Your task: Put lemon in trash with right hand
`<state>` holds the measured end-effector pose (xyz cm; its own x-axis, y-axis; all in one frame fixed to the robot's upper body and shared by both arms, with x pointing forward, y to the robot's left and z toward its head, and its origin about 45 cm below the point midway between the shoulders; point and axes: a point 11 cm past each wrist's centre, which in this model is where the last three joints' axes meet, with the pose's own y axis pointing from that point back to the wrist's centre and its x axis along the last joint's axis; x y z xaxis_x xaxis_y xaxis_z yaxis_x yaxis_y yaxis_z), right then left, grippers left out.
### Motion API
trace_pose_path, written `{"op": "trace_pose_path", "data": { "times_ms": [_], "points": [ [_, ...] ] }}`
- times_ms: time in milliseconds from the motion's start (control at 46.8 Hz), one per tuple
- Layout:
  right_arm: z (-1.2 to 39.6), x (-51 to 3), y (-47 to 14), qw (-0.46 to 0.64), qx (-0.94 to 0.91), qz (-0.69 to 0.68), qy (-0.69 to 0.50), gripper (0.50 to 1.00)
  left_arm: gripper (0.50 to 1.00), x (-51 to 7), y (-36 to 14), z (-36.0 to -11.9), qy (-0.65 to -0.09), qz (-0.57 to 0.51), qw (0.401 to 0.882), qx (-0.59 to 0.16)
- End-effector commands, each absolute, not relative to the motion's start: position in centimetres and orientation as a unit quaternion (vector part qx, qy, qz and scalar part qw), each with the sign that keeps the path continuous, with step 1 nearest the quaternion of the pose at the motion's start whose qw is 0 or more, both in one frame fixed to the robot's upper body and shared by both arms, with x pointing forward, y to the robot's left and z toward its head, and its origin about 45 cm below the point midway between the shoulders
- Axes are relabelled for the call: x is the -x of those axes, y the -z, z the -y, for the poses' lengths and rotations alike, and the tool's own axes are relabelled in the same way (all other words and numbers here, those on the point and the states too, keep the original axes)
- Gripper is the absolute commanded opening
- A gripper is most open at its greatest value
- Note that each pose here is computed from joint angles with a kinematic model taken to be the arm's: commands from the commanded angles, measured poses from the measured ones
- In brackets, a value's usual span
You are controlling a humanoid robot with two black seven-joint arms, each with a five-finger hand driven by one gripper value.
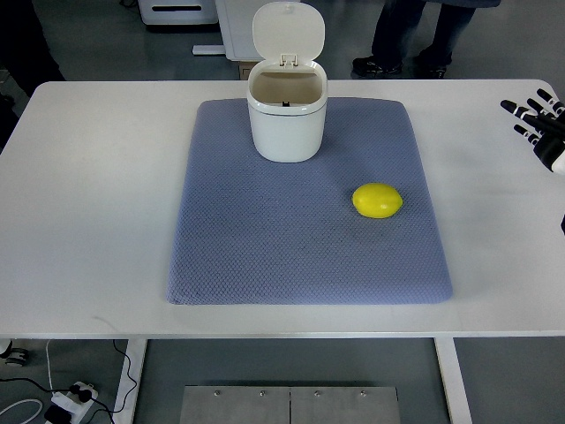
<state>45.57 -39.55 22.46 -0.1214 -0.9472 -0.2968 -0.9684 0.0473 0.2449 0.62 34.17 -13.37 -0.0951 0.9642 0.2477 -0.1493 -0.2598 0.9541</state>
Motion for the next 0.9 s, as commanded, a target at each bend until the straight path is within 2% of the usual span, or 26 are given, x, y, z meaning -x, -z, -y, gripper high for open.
{"op": "trace_pose_path", "data": {
  "times_ms": [0,342,555,876],
  "points": [
    [39.5,-45.6,-22.5,0.028,0.663,-0.723,-0.194,1.000,1.000,-0.6,13.4,-34.2,-0.618,-0.408,0.451,-0.499],
    [40.0,-45.8,-23.3,0.035,0.662,-0.725,-0.187,1.000,1.000,-0.6,13.4,-34.2,-0.618,-0.408,0.451,-0.499],
    [38.7,-46.0,-24.4,0.066,0.676,-0.716,-0.160,1.000,1.000,-0.6,13.4,-34.2,-0.617,-0.408,0.451,-0.499],
    [38.5,-45.3,-24.6,0.039,0.695,-0.704,-0.141,1.000,1.000,-0.9,13.4,-34.2,-0.618,-0.407,0.452,-0.498]
  ]
}}
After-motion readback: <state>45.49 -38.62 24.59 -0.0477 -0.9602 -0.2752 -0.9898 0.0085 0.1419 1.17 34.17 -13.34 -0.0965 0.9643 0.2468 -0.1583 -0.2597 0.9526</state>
